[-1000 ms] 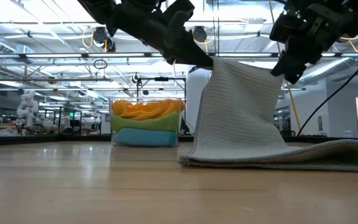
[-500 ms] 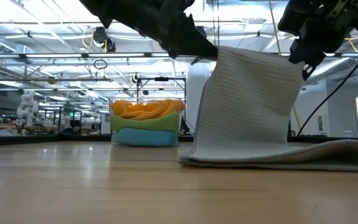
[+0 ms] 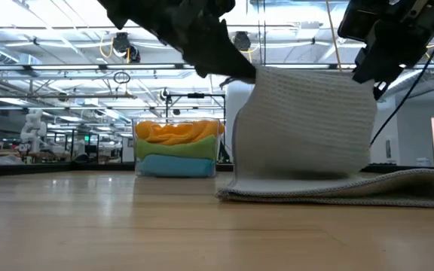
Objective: Fold microfiber towels
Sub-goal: Fold the gray towel
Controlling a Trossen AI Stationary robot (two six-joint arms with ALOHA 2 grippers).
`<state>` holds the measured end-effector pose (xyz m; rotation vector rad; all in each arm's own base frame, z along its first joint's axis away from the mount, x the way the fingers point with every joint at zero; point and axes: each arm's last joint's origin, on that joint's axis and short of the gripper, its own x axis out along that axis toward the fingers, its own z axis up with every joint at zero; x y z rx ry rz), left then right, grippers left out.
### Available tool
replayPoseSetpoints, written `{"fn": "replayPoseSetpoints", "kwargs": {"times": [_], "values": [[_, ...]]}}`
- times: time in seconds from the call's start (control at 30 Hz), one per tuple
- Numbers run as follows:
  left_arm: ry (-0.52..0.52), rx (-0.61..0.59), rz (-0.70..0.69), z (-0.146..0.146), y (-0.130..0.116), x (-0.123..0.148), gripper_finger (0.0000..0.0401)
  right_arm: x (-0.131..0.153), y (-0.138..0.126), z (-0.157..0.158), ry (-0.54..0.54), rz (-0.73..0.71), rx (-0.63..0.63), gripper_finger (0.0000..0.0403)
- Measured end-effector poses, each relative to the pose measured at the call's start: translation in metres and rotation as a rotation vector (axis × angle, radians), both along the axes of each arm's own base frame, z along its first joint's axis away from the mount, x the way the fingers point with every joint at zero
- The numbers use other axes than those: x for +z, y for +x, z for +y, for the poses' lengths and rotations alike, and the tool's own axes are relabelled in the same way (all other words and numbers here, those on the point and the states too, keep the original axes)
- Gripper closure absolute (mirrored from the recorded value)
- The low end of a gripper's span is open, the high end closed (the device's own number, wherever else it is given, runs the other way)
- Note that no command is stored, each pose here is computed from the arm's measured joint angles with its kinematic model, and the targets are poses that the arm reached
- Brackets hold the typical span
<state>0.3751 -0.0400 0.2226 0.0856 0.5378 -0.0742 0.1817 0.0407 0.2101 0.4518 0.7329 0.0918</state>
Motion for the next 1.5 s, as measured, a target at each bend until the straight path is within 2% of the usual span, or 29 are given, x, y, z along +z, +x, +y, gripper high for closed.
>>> {"fn": "replayPoseSetpoints", "kwargs": {"times": [0.1, 0.27, 0.37, 0.53, 0.67, 0.77, 0.9, 1.13, 1.33, 1.5], "values": [[-0.009, -0.005, 0.047, -0.008, -0.002, -0.007, 0.0382, -0.004, 0.007, 0.010, 0.020, -0.002, 0.025, 0.0399], [-0.019, -0.046, 0.044, -0.025, -0.004, -0.006, 0.0395, -0.015, 0.012, 0.025, 0.040, 0.049, 0.054, 0.0399], [-0.032, -0.060, 0.052, -0.034, -0.006, -0.007, 0.0389, -0.019, 0.015, 0.030, 0.050, 0.069, 0.055, 0.0399], [-0.037, -0.046, 0.093, -0.044, -0.001, -0.027, 0.0391, -0.024, 0.015, 0.031, 0.055, 0.111, 0.067, 0.0399], [-0.026, -0.031, 0.080, -0.045, 0.003, -0.032, 0.0393, -0.020, 0.011, 0.026, 0.080, 0.114, 0.100, 0.0399], [-0.025, -0.018, 0.062, -0.045, 0.004, -0.031, 0.0384, -0.016, 0.007, 0.024, 0.099, 0.114, 0.094, 0.0399], [-0.021, -0.023, 0.041, -0.045, 0.003, -0.026, 0.0394, -0.014, 0.007, 0.024, 0.105, 0.102, 0.096, 0.0399], [-0.031, -0.018, 0.080, -0.045, 0.001, -0.030, 0.0382, -0.021, 0.011, 0.032, 0.095, 0.125, 0.086, 0.0399], [-0.047, -0.033, 0.112, -0.048, -0.001, -0.033, 0.0395, -0.027, 0.019, 0.039, 0.105, 0.101, 0.117, 0.0399], [-0.093, -0.041, 0.162, -0.050, 0.002, -0.047, 0.0374, -0.036, 0.023, 0.041, 0.093, 0.143, 0.116, 0.0399]]}}
